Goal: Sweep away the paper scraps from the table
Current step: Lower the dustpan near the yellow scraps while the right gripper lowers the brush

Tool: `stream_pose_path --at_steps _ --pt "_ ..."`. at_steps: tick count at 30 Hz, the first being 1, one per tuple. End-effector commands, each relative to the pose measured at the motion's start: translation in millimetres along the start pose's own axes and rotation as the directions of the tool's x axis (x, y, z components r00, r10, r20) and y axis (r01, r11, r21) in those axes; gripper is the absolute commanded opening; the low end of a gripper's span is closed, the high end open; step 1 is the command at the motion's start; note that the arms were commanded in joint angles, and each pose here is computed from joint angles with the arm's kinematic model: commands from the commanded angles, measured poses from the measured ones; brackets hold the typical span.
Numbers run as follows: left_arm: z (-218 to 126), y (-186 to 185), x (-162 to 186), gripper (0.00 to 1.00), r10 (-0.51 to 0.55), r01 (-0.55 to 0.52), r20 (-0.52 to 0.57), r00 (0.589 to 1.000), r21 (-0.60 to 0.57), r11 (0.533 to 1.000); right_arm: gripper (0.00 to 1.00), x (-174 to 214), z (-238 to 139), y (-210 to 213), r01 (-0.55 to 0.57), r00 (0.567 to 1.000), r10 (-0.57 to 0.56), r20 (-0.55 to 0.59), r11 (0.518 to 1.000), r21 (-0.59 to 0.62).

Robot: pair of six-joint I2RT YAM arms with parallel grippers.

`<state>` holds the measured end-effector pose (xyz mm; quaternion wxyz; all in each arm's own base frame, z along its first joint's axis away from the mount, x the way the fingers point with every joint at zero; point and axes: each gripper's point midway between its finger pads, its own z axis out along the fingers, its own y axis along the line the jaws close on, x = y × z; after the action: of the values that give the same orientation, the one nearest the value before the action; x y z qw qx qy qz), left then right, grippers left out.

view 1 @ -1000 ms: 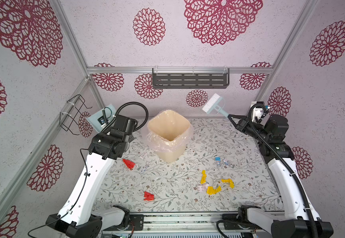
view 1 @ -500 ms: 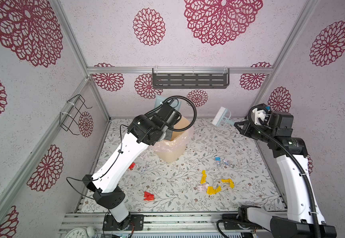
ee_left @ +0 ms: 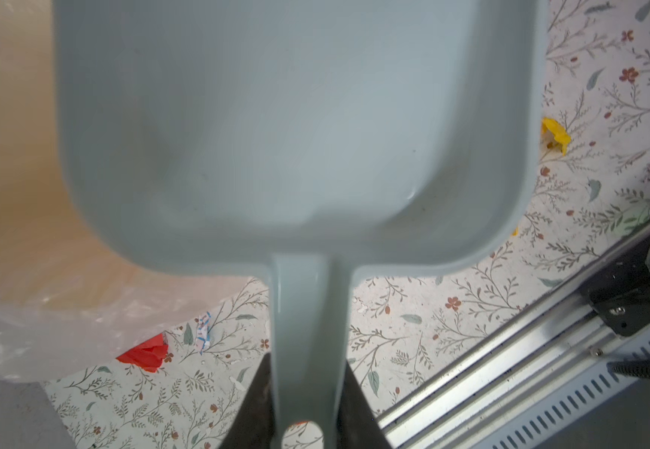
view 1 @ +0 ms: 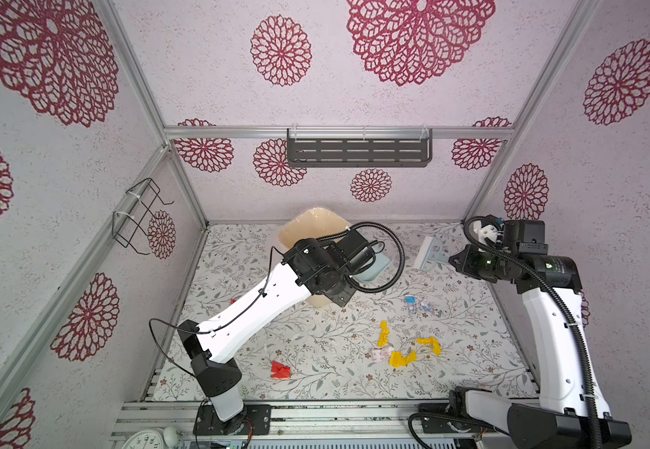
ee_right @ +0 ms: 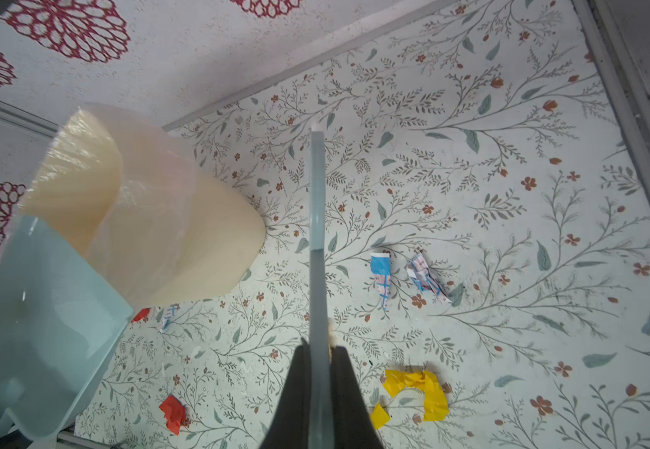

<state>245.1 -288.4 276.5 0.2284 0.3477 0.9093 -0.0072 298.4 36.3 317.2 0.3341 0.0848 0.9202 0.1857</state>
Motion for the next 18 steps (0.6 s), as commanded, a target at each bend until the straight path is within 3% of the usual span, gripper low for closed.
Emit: stream_pose_path --at_steps 1,10,18 --pt "10.1 -20.5 10.4 0.00 0.074 -0.072 -0.038 0.997 0.056 0.996 0.00 11.7 -2.2 -9.7 0.028 0.999 -0.026 -0.048 0.998 0.048" --pt "46.3 -46.8 40.6 0.00 0.169 -0.154 -0.135 0.976 0.112 0.982 0.00 38.7 6.9 -18.0 0.040 0.989 -0.028 -0.144 0.996 0.082" --pt "61.3 -65.1 55.7 0.00 0.219 -0.194 -0.148 0.964 0.166 0.967 0.00 64.2 23.0 -14.3 0.108 0.967 -0.079 -0.244 0.989 0.105"
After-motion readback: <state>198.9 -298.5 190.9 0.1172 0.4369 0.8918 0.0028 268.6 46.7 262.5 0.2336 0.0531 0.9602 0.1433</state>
